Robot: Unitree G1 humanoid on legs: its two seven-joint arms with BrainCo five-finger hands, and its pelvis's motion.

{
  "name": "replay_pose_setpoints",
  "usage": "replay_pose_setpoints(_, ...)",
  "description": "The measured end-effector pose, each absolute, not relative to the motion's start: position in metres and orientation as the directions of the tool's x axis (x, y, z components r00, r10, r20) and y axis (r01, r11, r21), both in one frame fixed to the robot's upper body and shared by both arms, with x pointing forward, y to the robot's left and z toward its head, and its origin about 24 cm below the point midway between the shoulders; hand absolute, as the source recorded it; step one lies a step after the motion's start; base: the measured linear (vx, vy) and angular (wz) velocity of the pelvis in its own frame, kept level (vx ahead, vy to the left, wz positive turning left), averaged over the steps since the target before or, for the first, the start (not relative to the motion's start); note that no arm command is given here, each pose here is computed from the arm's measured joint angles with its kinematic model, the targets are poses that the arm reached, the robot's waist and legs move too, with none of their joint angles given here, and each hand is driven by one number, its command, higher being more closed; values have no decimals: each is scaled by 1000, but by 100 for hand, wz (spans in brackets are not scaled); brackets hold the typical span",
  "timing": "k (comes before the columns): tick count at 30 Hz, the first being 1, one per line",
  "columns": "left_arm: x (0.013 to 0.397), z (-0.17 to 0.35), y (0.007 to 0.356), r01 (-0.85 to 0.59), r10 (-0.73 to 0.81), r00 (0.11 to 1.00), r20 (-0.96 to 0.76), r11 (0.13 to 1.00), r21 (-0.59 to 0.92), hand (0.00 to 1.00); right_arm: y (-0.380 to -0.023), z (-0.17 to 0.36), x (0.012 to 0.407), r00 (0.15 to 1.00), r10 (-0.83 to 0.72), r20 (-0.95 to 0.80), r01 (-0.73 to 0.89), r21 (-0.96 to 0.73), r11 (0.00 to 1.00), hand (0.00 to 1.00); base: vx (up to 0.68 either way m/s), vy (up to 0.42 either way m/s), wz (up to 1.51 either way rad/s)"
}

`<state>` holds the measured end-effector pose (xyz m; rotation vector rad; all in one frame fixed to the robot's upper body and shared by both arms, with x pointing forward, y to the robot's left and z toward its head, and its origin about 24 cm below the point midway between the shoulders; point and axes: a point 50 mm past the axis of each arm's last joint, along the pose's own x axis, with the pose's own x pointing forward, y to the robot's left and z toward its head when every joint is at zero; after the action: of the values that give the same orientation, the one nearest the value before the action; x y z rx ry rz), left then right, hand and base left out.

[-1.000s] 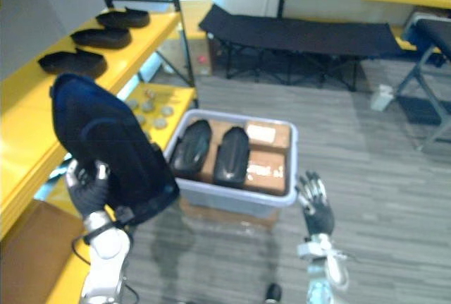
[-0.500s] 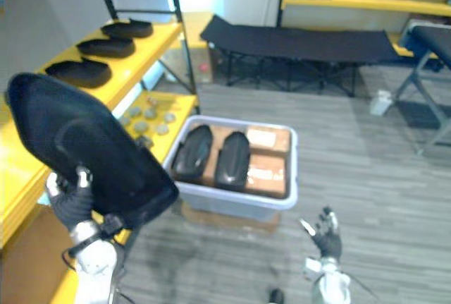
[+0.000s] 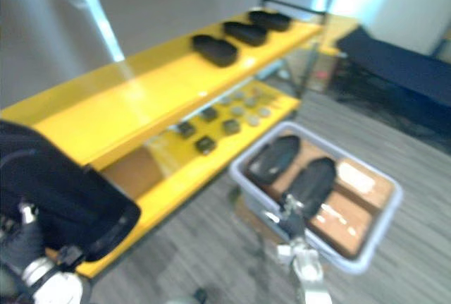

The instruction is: Walk over and take plastic housings, then place them on the shelf

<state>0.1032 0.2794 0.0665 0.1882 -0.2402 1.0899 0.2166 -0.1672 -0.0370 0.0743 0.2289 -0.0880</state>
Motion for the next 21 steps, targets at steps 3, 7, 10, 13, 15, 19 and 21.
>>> replay_pose_setpoints(3, 90, 74, 285, -900, 847, 425, 320, 434, 46, 100, -164, -38, 218, 965, -88, -247, 106, 62, 992, 0, 25, 145, 106)
replay_pose_setpoints(7, 78, 80, 289, -903, 838, 418, 350, 426, 58, 100, -152, -35, 223, 968, -64, -242, 79, 49, 996, 0, -8, 93, 31)
replay_pose_setpoints(10, 83, 82, 288, -882, 823, 449, 348, 470, 28, 100, -152, -40, 217, 961, -79, -265, 93, 41, 995, 0, -42, 35, 25)
replay_pose_setpoints(13, 86, 83, 288, -868, 812, 465, 354, 496, 2, 100, -153, -43, 213, 957, -83, -277, 98, 39, 994, 0, 24, 19, 3)
replay_pose_setpoints(15, 88, 84, 288, -867, 812, 462, 357, 499, -11, 100, -154, -42, 213, 959, -76, -273, 90, 41, 995, 0, 62, 3, -1)
replay_pose_setpoints(19, 96, 85, 284, -853, 802, 474, 363, 520, -36, 100, -158, -37, 215, 971, -56, -234, 65, 28, 998, 0, 77, 5, 12)
replay_pose_setpoints(21, 114, 89, 276, -808, 763, 521, 382, 585, -67, 100, -173, -35, 209, 969, -98, -226, 102, 7, 995, 0, 54, 14, 97)
